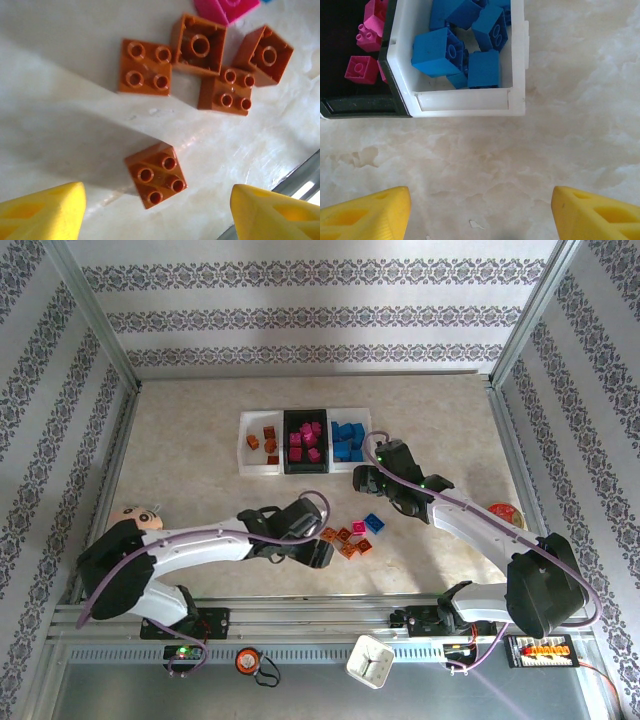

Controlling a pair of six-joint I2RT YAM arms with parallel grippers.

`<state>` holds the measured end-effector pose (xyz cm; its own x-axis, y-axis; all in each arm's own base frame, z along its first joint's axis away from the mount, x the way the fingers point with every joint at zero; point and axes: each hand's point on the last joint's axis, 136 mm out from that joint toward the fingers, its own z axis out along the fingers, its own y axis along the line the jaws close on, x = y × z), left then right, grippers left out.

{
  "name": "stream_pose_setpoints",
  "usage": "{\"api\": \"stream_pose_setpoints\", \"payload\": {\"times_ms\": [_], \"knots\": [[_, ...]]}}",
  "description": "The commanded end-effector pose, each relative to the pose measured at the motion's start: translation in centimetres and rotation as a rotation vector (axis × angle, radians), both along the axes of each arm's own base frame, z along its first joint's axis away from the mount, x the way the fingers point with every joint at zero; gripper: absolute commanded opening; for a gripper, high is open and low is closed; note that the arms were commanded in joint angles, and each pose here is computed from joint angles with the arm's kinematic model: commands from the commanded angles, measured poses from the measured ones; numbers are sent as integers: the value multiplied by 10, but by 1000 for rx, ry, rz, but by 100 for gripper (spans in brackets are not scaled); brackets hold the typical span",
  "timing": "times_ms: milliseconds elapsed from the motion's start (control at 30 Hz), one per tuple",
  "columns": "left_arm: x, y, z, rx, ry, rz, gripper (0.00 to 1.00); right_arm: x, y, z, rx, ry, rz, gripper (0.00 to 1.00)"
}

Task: Sort the legos into containers by color
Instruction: Pick up the lego from the middle-left of the table.

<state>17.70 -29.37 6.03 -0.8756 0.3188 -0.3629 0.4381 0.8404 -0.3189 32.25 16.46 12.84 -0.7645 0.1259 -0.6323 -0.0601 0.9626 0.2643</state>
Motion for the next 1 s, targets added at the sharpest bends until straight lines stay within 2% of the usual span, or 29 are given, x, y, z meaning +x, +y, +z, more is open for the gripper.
{"api": "stream_pose_setpoints", "payload": {"times_ms": [0, 167, 300, 467, 600, 700, 800, 967], "knots": [[-1, -17, -7, 13, 16, -2, 74, -3, 1, -2, 9, 1, -4, 74], [1, -9, -28, 127, 27, -9, 60, -6, -5, 3, 9, -15, -10, 74], [2, -10, -39, 160, 35, -26, 49, -8, -7, 5, 13, -24, -12, 74], [4, -9, -37, 161, 20, -22, 31, -8, -9, 4, 11, -21, -14, 75], [12, 5, -29, 185, -23, 4, 26, -7, -9, 4, 13, -21, -16, 74], [33, 27, -15, 156, -55, 82, 24, -7, -9, 4, 17, -21, -18, 74], [67, 56, 11, 125, -128, 183, 24, -6, -9, 3, 18, -19, -20, 74], [147, 110, 61, 17, -259, 420, 24, -7, -9, -1, 18, -10, -24, 74]]}}
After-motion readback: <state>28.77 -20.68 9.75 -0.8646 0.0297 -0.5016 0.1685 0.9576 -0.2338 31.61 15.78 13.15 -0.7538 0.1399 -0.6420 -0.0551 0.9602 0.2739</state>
